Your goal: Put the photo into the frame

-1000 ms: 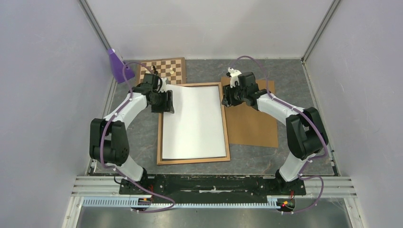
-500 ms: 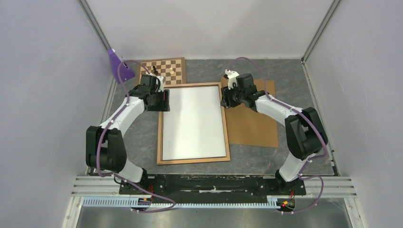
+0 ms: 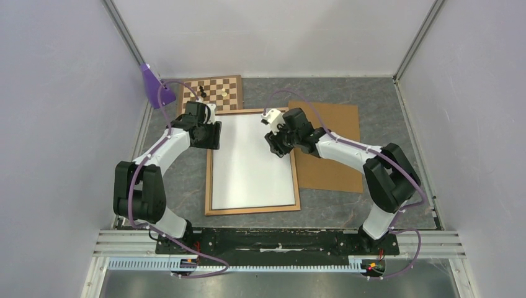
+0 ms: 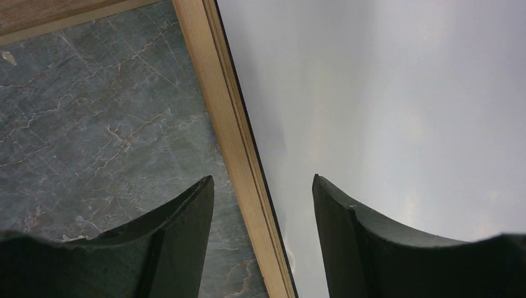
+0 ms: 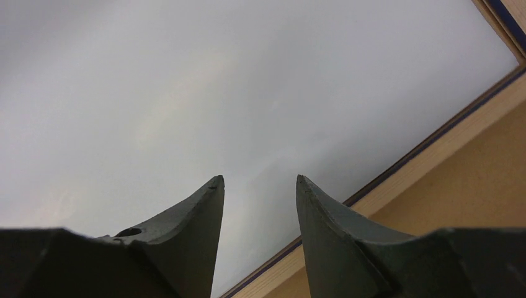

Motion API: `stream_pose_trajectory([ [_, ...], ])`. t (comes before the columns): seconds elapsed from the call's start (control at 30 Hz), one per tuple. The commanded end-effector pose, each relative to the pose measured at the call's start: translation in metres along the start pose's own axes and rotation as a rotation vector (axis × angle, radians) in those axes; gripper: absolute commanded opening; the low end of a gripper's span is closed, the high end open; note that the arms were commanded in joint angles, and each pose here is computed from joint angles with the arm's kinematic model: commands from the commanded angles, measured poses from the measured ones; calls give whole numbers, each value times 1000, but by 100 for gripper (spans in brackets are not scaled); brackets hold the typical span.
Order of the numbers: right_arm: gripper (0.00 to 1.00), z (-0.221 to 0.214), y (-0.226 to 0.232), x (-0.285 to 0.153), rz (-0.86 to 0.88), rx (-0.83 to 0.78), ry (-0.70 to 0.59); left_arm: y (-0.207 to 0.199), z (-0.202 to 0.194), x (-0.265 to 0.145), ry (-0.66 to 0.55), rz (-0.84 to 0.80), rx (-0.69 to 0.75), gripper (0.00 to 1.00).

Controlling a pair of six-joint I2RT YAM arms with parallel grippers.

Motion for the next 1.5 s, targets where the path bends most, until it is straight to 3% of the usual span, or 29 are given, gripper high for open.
stream_pose_trajectory([
  [0.0,50,6,11,2,10,-167,-13,3,5,-2,-31,10,69,66],
  [0.4,49,-23,59,0,170,-396,20,3,5,-16,-46,1,85,66],
  [1.47,47,-32,87,15,191,-432,47,3,5,-21,-55,1,98,66],
])
Point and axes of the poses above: each gripper's point midway between its finger pads, its own x axis out along the fingers, its own y axis along the line the jaws close on, z = x × y, the point moved 6 cm from there along -x, back along the fingers, and after that the axes turned 5 degrees about -x, right-handed, at the moved point
